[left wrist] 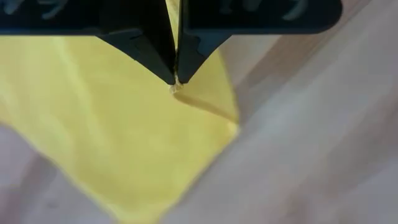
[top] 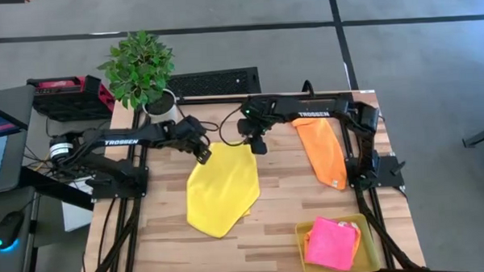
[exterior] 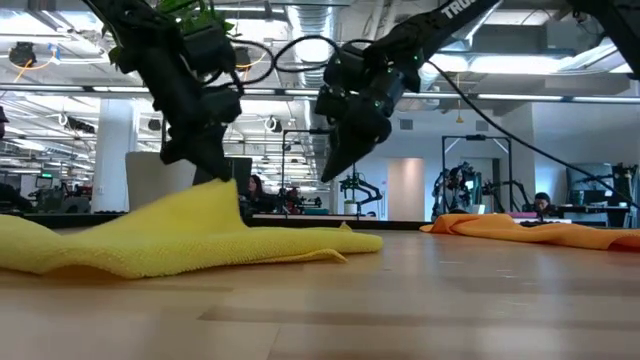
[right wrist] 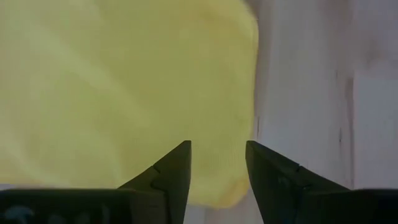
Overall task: Fold microfiber towels
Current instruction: Fold the yellow microfiber cloth
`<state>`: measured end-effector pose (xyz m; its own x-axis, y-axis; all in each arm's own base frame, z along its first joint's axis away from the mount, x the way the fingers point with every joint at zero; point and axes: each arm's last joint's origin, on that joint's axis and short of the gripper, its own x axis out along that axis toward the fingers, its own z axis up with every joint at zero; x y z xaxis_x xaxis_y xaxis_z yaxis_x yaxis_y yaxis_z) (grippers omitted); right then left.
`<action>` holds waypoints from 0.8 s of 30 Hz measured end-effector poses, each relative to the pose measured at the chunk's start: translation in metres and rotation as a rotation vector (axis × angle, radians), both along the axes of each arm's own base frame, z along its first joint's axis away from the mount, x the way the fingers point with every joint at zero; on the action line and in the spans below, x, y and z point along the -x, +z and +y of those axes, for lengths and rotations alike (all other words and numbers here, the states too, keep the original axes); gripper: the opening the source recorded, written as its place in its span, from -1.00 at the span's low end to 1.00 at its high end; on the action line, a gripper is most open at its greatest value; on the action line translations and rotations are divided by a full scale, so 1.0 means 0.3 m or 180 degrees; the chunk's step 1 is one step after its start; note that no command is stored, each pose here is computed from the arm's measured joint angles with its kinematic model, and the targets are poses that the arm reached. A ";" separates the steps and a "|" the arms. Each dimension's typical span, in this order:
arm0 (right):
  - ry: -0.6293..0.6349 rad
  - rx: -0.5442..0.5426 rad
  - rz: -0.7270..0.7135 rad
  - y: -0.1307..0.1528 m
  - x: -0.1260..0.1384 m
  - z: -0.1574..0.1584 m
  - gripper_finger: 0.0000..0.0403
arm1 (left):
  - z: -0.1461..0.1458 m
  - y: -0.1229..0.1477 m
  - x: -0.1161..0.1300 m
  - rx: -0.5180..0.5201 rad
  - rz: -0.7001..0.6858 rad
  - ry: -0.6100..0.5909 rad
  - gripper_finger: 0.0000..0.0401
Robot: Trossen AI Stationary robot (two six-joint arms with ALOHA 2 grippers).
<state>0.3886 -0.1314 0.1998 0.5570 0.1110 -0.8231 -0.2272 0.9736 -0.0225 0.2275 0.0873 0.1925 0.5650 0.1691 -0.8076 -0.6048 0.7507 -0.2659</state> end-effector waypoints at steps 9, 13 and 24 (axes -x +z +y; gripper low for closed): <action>0.0378 0.0239 -0.0369 0.020 -0.053 0.071 -0.13 | -0.057 0.034 -0.060 -0.0044 -0.0523 -0.0462 -1.00; 0.0509 0.0312 -0.0502 0.027 -0.063 0.076 -0.13 | -0.075 0.050 -0.076 -0.0023 -0.0648 -0.0492 -1.00; 0.1054 0.0532 -0.0926 0.050 -0.098 0.126 -0.15 | -0.093 0.159 -0.117 -0.0146 -0.0735 -0.0695 -1.00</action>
<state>0.4180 -0.0936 0.2148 0.7242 0.2009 -0.6596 -0.4859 0.8275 -0.2815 0.2627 0.0594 0.2403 0.7593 0.0570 -0.6483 -0.3558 0.8705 -0.3401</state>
